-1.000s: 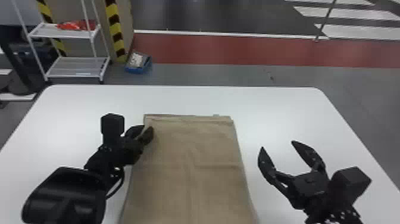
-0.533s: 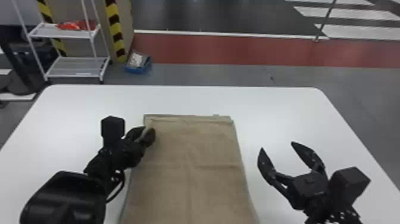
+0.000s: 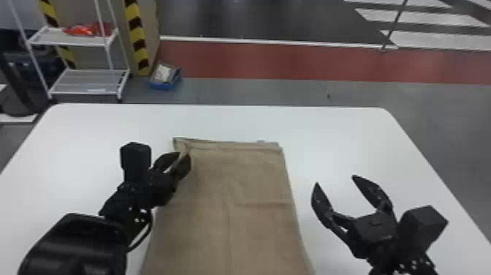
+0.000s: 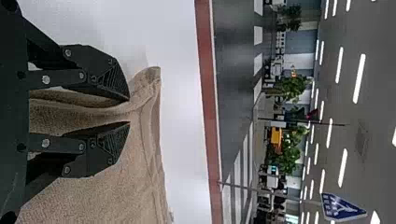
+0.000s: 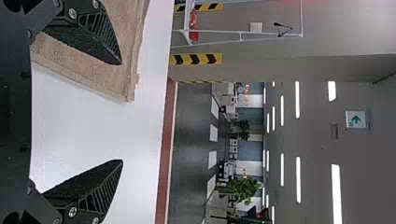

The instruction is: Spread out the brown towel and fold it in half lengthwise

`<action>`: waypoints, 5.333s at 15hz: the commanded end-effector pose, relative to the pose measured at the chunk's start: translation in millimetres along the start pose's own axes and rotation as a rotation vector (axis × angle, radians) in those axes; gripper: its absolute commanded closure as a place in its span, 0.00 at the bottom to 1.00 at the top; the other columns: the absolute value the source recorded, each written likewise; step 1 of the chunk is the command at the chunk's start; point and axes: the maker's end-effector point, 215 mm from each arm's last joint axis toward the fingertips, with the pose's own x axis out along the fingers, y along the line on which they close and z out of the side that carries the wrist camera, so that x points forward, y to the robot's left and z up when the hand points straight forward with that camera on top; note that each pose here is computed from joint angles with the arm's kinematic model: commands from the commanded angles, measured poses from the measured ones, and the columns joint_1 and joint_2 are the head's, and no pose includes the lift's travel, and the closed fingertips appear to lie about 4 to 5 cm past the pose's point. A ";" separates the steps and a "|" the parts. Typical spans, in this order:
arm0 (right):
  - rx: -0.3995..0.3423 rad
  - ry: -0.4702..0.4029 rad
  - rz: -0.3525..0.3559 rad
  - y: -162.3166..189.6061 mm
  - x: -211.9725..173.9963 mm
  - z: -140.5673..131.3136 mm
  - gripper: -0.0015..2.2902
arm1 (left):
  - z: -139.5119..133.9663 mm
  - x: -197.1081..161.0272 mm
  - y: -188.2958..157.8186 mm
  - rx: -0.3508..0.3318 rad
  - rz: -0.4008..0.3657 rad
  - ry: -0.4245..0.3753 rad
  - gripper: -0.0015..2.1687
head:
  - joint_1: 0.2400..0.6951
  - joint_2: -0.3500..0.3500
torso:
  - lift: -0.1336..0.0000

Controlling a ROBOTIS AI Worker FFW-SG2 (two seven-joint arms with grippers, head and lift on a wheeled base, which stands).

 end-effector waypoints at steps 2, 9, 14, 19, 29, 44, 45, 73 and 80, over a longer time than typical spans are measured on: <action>0.002 0.000 -0.003 -1.5 -3.0 -1.4 0.06 | -0.3 0.0 -4.6 0.002 -0.011 0.000 0.39 | 1.00 0.34 | 0.07; 0.005 -0.005 -0.005 -1.8 -5.1 -1.3 0.06 | 5.5 -11.4 -15.7 0.007 -0.019 -0.025 0.46 | 1.00 0.33 | 0.07; 0.013 -0.009 0.002 4.5 -4.3 -0.8 0.06 | 29.9 -44.7 -50.6 0.014 -0.076 -0.078 0.46 | 1.00 0.31 | 0.07; 0.016 -0.007 0.006 7.5 -4.8 -1.6 0.06 | -3.9 -67.1 -105.4 -0.003 -0.203 0.033 0.46 | 1.00 0.25 | 0.07; 0.015 0.004 0.013 10.5 -6.9 -5.4 0.06 | 1.0 -107.8 -116.6 -0.025 -0.230 0.094 0.23 | 1.00 0.17 | 0.07; 0.016 0.090 -0.030 -7.6 -20.1 -39.5 0.06 | -14.7 -52.5 -204.7 0.173 -0.285 0.003 0.23 | 1.00 0.06 | 0.07; 0.015 0.085 -0.031 -9.5 -21.9 -38.5 0.06 | -22.6 -49.1 -213.1 0.201 -0.287 0.007 0.23 | 1.00 0.04 | 0.07; 0.037 0.064 -0.029 -10.8 -4.9 -33.8 0.06 | -30.3 -30.5 -160.9 0.238 -0.182 0.048 0.34 | 1.00 0.07 | 0.07; 0.035 0.052 -0.030 -11.2 -6.7 -30.3 0.06 | -35.9 -31.1 -153.8 0.228 -0.174 0.074 0.50 | 1.00 0.08 | 0.07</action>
